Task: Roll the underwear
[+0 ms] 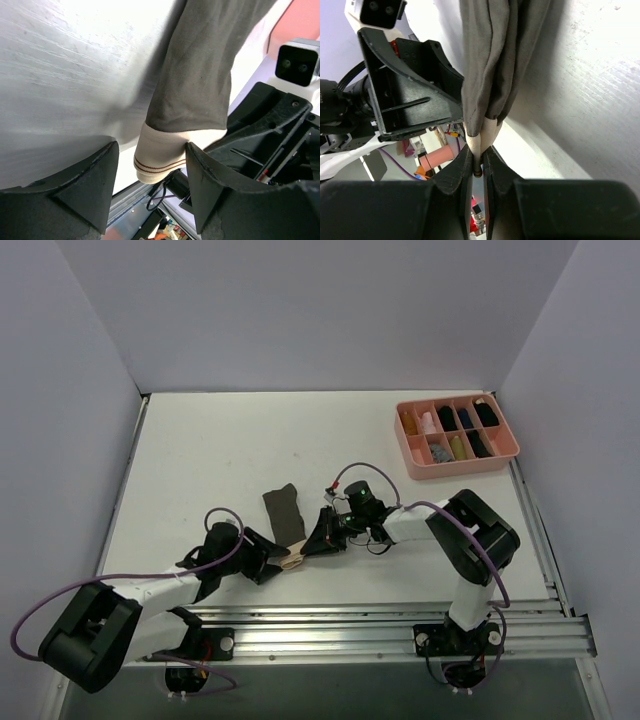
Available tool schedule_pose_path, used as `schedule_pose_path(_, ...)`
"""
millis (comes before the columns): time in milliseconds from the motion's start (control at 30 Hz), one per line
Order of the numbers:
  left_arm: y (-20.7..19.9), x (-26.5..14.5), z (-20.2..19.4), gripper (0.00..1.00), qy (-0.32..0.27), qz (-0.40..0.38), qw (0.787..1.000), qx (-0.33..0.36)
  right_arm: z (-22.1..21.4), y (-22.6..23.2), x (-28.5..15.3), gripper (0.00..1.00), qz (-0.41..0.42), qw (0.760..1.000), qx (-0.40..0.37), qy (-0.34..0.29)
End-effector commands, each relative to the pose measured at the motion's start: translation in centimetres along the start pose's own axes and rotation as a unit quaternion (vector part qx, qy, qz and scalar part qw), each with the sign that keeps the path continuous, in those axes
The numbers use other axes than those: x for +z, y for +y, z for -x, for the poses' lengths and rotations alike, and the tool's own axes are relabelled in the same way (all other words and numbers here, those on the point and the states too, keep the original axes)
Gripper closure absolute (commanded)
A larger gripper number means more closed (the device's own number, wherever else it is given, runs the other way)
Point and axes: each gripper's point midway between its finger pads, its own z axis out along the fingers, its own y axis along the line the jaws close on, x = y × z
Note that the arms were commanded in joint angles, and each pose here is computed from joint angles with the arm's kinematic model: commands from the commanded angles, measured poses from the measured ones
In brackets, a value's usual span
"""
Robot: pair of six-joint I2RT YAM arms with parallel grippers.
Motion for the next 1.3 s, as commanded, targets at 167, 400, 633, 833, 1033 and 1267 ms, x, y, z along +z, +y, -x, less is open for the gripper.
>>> schedule_pose_path(167,-1.3,0.2,0.4,0.37,-0.007,-0.033,0.999,-0.014,0.2,3.0,-0.8,1.0,0.058,0.998,-0.013,-0.006)
schedule_pose_path(400,-3.2,0.0,0.4,0.49,-0.008,-0.056,0.998,-0.008,0.2,2.9,-0.8,1.0,0.061,0.998,-0.007,-0.008)
schedule_pose_path(633,-2.8,-0.7,0.6,0.64,-0.016,-0.052,0.998,-0.012,-0.3,1.7,-0.8,1.0,0.049,0.999,0.0,-0.007)
schedule_pose_path(833,-2.0,-0.9,0.4,0.76,-0.01,-0.036,0.999,-0.003,-0.5,0.8,-0.8,1.0,0.026,1.0,-0.007,-0.006)
schedule_pose_path(1033,-1.0,-0.3,-0.1,0.98,0.025,0.003,1.0,0.017,1.0,-1.2,-2.2,0.78,-0.125,0.984,-0.124,-0.018)
schedule_pose_path(1267,-1.4,0.6,-1.0,0.98,0.094,0.029,0.995,0.018,0.7,-1.2,-3.8,0.58,-0.307,0.893,-0.327,-0.033)
